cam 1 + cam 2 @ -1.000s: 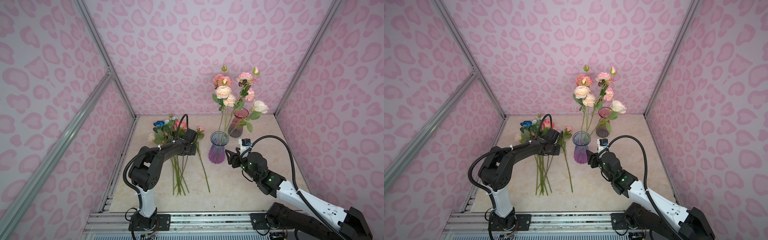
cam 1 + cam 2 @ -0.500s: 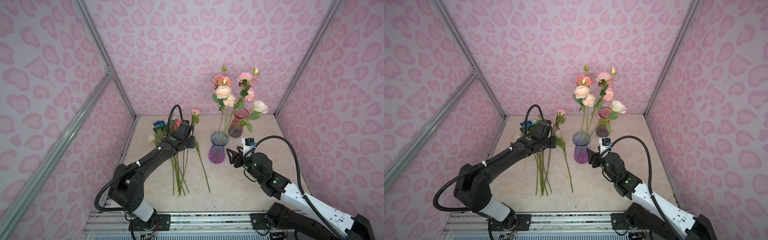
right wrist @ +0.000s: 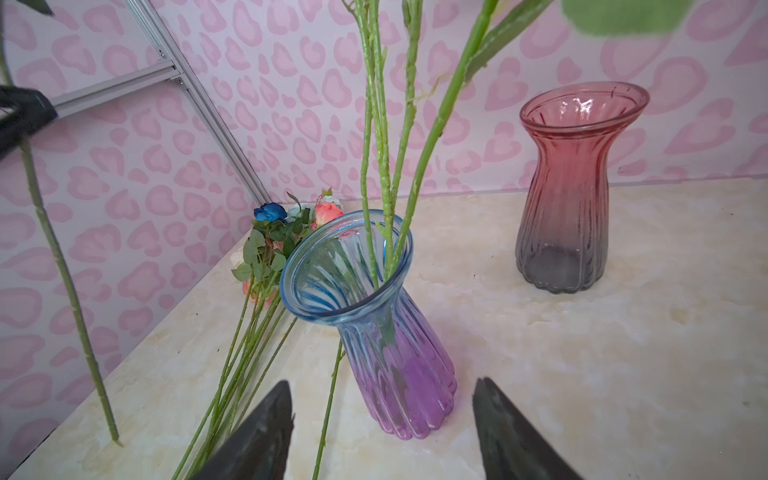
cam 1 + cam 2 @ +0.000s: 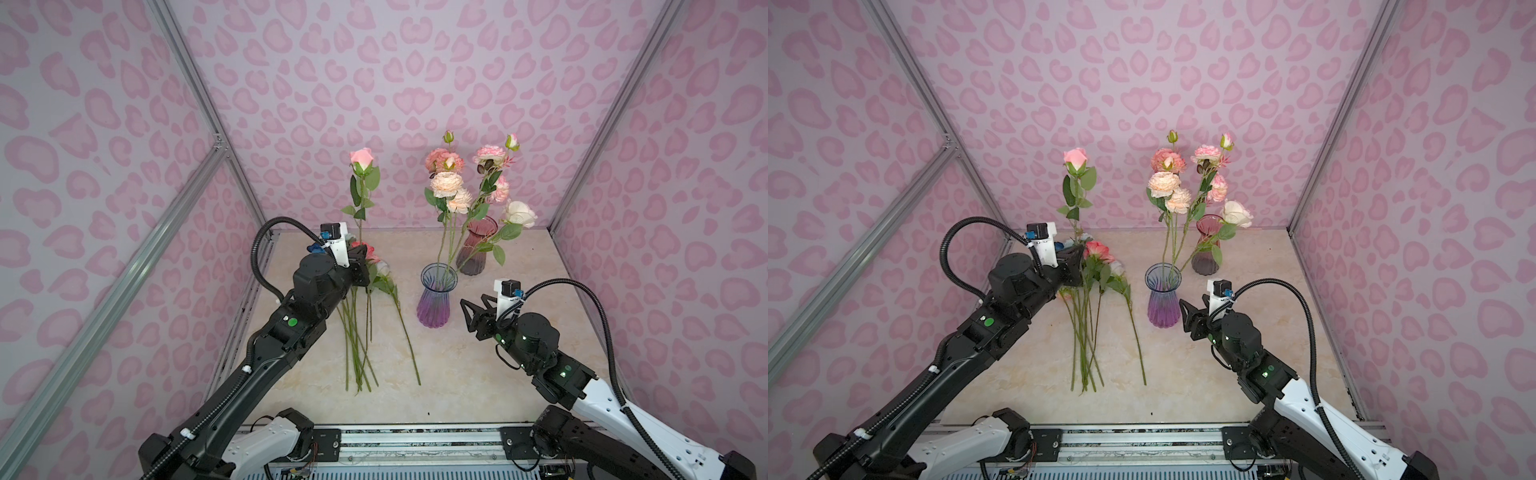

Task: Arrange the flowers into the vase
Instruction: 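Lift the pink rose upward out of the bunch with the left gripper, then carry the pink rose over the purple-blue vase and lower its stem in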

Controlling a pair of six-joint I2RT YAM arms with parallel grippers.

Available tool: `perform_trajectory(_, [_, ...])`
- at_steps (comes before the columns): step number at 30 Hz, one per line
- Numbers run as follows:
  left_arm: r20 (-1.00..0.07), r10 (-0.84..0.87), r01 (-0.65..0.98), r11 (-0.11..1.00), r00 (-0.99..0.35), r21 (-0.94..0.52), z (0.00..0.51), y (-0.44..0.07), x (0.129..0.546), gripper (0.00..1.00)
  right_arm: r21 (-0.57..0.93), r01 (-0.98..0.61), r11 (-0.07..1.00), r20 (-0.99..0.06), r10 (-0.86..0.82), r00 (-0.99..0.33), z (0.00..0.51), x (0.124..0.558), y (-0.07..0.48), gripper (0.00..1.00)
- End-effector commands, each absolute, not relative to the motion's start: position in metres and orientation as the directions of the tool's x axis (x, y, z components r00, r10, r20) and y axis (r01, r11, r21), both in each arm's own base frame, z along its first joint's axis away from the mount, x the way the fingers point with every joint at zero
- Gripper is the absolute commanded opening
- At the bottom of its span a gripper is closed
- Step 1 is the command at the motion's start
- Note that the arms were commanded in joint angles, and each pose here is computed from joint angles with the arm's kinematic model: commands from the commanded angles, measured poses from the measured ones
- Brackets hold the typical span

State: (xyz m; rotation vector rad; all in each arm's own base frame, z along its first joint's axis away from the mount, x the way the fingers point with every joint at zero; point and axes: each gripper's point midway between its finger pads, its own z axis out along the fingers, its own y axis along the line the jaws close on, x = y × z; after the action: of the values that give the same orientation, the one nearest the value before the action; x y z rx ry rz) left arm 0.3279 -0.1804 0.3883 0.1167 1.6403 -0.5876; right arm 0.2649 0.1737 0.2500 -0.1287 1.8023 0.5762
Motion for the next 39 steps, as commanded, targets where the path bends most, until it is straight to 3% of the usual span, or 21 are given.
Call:
perform_trajectory(1, [-0.930,-0.349,0.557,0.798,0.113,-0.231,0.461,-0.188,0.305,0.03,0.332,-0.393,0.858,-0.929,0.224,-0.295,0.258,0.262,0.175,0.70])
perform_trajectory(11, [-0.891,-0.354,0.628,0.771,0.285,-0.106,0.550,-0.207,0.290,0.03,0.319,-0.390,0.864,-0.936,0.222,-0.274,0.271,0.261,0.171,0.70])
perform_trajectory(20, [-0.865,-0.383,0.668,0.740,0.324,-0.077,0.574,-0.228,0.298,0.03,0.287,-0.387,0.876,-0.949,0.206,-0.237,0.293,0.267,0.171,0.70])
perform_trajectory(24, [-0.829,-0.422,0.719,0.694,0.367,-0.035,0.591,-0.248,0.284,0.03,0.249,-0.274,0.929,-0.963,0.209,-0.168,0.306,0.267,0.141,0.70])
perform_trajectory(31, [-0.837,-0.438,0.756,0.653,0.328,-0.045,0.573,-0.281,0.295,0.03,0.255,-0.208,0.945,-0.966,0.237,-0.107,0.317,0.264,0.114,0.70])
perform_trajectory(39, [-0.889,-0.390,0.772,0.632,0.241,-0.068,0.509,-0.325,0.319,0.03,0.288,-0.137,0.948,-0.956,0.278,-0.087,0.308,0.261,0.093,0.71])
